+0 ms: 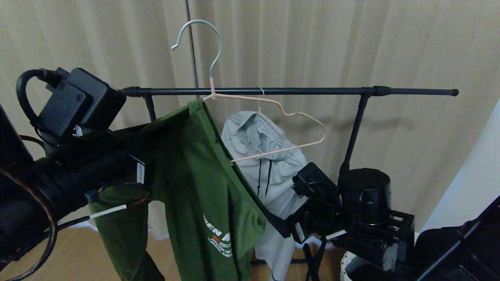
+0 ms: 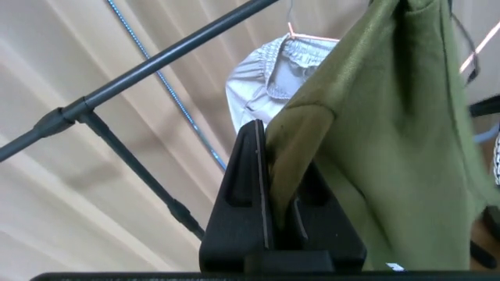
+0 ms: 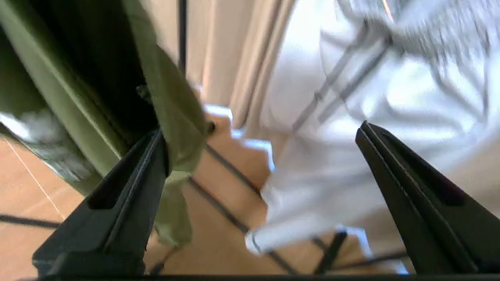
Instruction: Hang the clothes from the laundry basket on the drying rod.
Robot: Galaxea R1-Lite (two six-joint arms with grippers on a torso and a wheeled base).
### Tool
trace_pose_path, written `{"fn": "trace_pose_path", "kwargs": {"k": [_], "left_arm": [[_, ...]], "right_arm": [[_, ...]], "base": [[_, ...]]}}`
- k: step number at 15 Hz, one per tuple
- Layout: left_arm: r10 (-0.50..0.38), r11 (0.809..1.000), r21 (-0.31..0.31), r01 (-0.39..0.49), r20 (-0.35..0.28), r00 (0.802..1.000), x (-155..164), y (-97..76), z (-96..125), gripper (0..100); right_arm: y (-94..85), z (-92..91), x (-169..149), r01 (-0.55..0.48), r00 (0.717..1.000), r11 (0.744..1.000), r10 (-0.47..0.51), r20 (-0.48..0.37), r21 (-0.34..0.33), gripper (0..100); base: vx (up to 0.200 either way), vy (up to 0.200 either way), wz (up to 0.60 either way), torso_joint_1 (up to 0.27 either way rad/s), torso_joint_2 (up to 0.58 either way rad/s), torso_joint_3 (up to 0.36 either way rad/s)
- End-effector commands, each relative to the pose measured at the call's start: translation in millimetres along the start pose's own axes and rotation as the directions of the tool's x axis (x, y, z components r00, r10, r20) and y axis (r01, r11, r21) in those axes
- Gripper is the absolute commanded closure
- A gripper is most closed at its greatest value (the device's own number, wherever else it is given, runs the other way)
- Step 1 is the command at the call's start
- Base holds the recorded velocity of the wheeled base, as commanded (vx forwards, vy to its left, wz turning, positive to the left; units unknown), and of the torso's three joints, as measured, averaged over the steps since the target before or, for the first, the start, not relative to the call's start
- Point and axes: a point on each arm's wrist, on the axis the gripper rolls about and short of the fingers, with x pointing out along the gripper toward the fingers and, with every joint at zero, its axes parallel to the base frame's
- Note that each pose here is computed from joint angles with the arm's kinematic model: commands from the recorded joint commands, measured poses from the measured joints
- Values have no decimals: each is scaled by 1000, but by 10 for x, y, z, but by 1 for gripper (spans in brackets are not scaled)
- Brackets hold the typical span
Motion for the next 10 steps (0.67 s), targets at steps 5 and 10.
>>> {"fn": "trace_pose_path", "kwargs": {"k": [5,10], "left_arm": [[20,1000,6,-20,-25,999,-62,45,-87,100],[6,1000,21,-5,-56,998,-128,9,-194,100]], "right_arm": [[-453,53,-284,149,988,987,-150,25,57,0],[-731,135,-348,238,968,967,-243,55,92,0]], "base": [[0,0,0,0,0,0],[0,0,0,0,0,0]]}}
